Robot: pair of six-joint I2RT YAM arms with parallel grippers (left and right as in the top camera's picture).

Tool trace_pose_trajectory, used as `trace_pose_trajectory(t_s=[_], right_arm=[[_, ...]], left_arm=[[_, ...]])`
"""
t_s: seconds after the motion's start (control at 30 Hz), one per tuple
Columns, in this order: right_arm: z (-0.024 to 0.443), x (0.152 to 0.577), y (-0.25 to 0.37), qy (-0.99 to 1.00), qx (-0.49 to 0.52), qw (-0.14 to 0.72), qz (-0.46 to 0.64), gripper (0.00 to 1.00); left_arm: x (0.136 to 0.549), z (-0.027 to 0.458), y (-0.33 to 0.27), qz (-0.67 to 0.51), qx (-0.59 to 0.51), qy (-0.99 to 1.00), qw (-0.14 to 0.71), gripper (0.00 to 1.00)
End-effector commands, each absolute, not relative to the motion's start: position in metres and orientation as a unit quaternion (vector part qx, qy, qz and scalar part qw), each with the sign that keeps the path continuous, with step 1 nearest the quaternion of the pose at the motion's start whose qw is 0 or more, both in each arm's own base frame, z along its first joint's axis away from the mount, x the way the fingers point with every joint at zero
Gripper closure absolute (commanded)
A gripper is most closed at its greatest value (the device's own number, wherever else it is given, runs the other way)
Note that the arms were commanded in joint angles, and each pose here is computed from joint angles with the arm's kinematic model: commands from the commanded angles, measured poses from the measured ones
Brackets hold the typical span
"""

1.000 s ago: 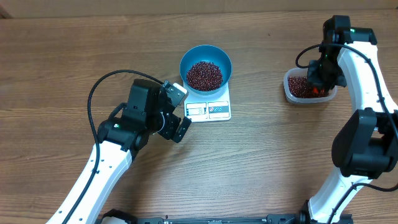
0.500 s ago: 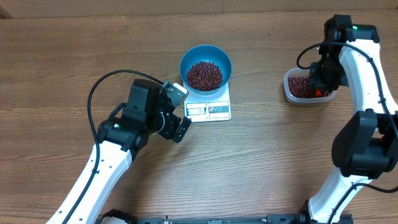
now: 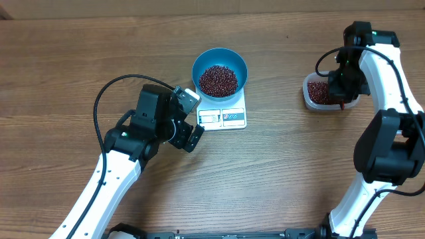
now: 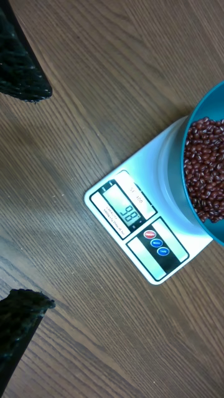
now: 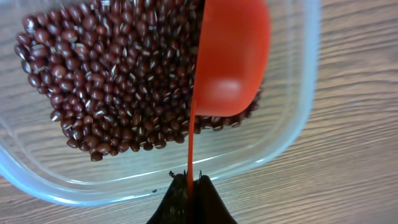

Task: Scoop item into bowl and weigh 150g on scale
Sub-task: 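Lower the scoop into the tub and scoop more beans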

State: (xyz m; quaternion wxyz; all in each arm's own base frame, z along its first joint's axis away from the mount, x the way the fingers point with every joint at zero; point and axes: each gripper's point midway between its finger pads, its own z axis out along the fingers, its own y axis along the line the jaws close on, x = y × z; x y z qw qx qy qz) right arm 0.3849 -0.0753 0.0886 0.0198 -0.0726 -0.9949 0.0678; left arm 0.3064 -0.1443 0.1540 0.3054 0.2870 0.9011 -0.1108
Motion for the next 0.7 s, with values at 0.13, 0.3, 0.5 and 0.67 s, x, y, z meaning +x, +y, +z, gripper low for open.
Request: trace_pose_trajectory(t_s=[0.13,0.3,0.5,0.67], right_arm=[[0.080,0.390,-0.048,-0.998,-0.049,0.017,-0.023,0.96],[0.081,0.390,-0.040,-0.998,-0.037,0.017,-0.046,0.96],[0.083,0.388,-0.023,-0.995,-0.007,0.016,-0.099,0.96],[0.088,0.388,-0.016,-0.988,-0.004,0.008,-0.155,0.96]], left_arm=[[0.307,0.151,-0.142,-0.109,0.279,0.905,0.301,0.01],[0.307,0.151,-0.142,-0.109,0.279,0.905,0.301,0.00],[0.307,0.151,-0.142,-0.109,0.279,0.905,0.301,0.00],[0.307,0.151,-0.142,-0.109,0.279,0.905,0.301,0.00]])
